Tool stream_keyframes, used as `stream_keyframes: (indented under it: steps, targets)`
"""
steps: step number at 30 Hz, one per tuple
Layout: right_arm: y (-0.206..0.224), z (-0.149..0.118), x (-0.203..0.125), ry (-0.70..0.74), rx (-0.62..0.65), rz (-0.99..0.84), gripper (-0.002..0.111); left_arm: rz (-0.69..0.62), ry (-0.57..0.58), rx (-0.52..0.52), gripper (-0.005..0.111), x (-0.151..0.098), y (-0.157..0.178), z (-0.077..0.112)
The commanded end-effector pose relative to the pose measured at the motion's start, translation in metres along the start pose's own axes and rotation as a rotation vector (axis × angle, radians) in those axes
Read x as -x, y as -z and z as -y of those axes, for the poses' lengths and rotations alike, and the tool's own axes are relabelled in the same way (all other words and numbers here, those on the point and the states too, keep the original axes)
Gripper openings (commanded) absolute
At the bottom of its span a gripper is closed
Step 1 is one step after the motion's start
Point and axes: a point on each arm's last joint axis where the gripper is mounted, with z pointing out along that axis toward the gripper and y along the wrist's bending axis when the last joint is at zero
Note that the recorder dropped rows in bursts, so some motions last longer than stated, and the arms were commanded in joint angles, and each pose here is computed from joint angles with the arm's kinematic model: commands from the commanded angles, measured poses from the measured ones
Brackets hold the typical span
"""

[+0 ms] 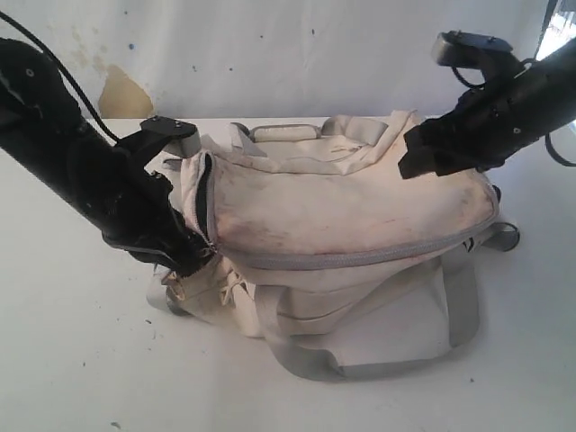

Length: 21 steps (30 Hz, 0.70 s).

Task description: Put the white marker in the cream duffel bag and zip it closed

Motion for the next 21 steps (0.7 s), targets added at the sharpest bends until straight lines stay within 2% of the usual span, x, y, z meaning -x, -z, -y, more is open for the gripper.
stream_keyframes:
  steps: [1,5,8,14,21]
  targets:
    - [-0.002,-0.027,-0.007,0.145,0.115,-0.100,0.048,-0.071,0.011,0.005,0.000,-0.001,0.010,0.004]
    - [-0.010,-0.056,-0.007,0.309,0.187,-0.110,0.048,0.004,0.001,0.061,0.000,0.005,0.010,-0.002]
    - [-0.016,-0.072,-0.008,0.380,0.213,-0.117,0.048,0.007,0.001,0.063,0.000,0.006,0.010,-0.002]
    - [-0.018,-0.080,-0.009,0.402,0.223,-0.120,0.048,-0.050,0.024,0.026,0.000,0.001,0.010,0.002]
    - [-0.018,-0.082,-0.012,0.403,0.248,-0.150,0.048,-0.085,-0.002,0.050,0.000,-0.003,0.011,-0.001]
